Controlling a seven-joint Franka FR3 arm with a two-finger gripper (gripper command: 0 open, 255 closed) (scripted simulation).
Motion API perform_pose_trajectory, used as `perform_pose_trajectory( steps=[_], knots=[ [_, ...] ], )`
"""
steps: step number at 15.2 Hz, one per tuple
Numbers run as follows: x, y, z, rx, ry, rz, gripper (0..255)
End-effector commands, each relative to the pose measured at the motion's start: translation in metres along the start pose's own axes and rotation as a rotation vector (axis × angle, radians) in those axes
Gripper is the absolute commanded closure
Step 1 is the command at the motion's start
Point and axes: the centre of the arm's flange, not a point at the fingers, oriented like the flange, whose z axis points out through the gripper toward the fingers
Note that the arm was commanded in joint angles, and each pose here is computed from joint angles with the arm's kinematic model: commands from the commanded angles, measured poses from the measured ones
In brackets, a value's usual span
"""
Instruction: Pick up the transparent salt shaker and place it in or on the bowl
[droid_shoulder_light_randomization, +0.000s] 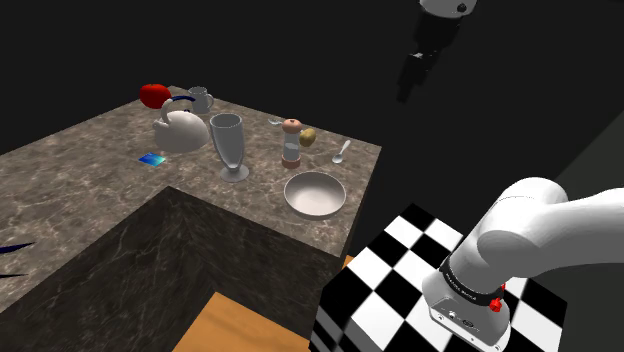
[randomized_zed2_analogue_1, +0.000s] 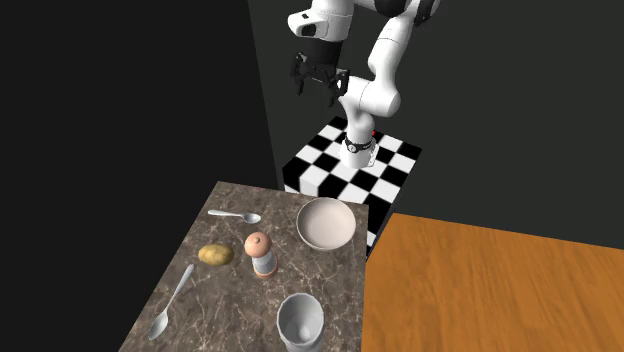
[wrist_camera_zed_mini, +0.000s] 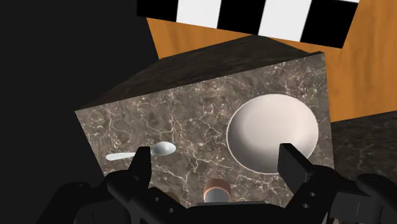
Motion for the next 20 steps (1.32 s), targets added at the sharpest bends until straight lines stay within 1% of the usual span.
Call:
perform_pose_trajectory(
  steps=[1,20],
  knots=[
    [0.0,0.0,0.0,0.0,0.0,0.0,0],
    [0.217,-0.014,0.132,0.036,-0.031,0.037,0]
  ],
)
